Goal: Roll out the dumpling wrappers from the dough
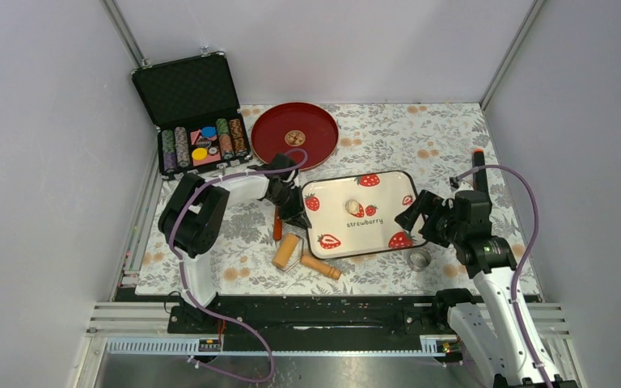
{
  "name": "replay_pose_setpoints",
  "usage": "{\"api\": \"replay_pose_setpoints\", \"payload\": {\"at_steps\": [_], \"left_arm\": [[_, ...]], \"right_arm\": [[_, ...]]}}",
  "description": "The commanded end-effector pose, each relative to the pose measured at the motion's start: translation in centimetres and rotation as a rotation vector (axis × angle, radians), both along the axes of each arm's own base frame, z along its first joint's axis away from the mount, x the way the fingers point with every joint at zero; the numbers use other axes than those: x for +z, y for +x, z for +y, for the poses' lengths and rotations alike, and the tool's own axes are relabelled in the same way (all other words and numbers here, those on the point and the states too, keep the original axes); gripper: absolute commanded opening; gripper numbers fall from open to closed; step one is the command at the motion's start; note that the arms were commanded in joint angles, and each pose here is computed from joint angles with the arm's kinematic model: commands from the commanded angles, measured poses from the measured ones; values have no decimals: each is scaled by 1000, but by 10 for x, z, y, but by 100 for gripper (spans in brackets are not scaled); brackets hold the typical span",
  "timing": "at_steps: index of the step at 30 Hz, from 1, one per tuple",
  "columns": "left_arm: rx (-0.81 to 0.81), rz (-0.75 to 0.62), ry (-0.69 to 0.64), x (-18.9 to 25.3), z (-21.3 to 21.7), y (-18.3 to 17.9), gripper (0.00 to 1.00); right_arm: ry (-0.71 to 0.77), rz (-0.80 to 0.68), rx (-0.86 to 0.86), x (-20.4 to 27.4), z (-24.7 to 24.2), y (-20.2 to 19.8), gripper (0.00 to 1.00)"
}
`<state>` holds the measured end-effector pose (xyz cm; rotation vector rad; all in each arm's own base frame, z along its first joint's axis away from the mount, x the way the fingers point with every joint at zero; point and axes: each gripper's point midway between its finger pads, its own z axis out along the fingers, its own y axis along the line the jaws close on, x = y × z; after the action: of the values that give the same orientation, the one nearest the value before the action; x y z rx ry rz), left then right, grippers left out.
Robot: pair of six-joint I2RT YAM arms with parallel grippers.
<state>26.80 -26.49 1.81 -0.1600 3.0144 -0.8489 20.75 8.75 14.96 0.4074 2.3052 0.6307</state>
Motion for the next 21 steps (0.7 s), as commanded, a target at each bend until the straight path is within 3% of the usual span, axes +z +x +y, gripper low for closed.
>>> {"api": "replay_pose_setpoints", "payload": {"at_steps": [1,18,21], "left_arm": [[-123,39,141,-33,28,-21,0],[-103,28,96,-20,6,-14,0],[-83,-1,97,-9,6,-9,15]], "right_arm": [[5,11,50,-3,6,-3,99],[9,69,92,-20,10,-8,99],[10,75,98,-21,11,-10,99]]}}
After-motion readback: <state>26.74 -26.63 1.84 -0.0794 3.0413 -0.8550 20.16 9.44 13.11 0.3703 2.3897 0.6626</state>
